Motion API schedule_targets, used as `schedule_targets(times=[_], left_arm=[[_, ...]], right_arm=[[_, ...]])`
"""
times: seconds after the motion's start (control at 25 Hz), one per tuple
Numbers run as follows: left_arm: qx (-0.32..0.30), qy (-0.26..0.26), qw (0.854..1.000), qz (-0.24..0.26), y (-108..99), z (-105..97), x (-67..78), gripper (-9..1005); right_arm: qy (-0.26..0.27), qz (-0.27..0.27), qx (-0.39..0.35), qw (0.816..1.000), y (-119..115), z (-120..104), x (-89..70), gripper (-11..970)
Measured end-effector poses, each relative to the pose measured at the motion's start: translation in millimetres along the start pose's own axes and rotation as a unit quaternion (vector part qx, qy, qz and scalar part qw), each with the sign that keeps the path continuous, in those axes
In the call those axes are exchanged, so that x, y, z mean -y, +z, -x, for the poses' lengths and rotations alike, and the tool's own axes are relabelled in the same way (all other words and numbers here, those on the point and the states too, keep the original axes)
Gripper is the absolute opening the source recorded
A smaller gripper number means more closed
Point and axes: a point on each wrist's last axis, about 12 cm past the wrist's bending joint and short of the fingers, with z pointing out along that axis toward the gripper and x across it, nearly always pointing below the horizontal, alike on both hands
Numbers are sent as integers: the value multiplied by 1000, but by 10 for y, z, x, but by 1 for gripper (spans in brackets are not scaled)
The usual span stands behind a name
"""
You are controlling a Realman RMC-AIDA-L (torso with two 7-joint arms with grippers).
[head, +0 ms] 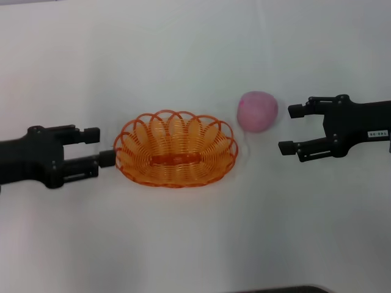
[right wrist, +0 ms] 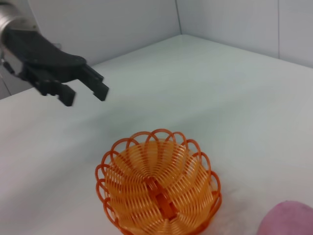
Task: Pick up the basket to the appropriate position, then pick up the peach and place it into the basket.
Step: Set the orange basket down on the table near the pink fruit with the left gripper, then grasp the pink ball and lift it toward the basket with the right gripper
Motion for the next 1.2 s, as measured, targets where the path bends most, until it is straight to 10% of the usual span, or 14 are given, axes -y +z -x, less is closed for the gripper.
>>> schedule_targets(times=[0.28, 1.2], left_arm=[[95, 111, 989, -32, -50, -393, 211, 632], [22, 134, 989, -54, 363, -981, 307, 690]], right_arm=[[2, -3, 4, 1000, 4, 7, 4, 844], [11, -5, 2, 1000, 48, -35, -9, 832]])
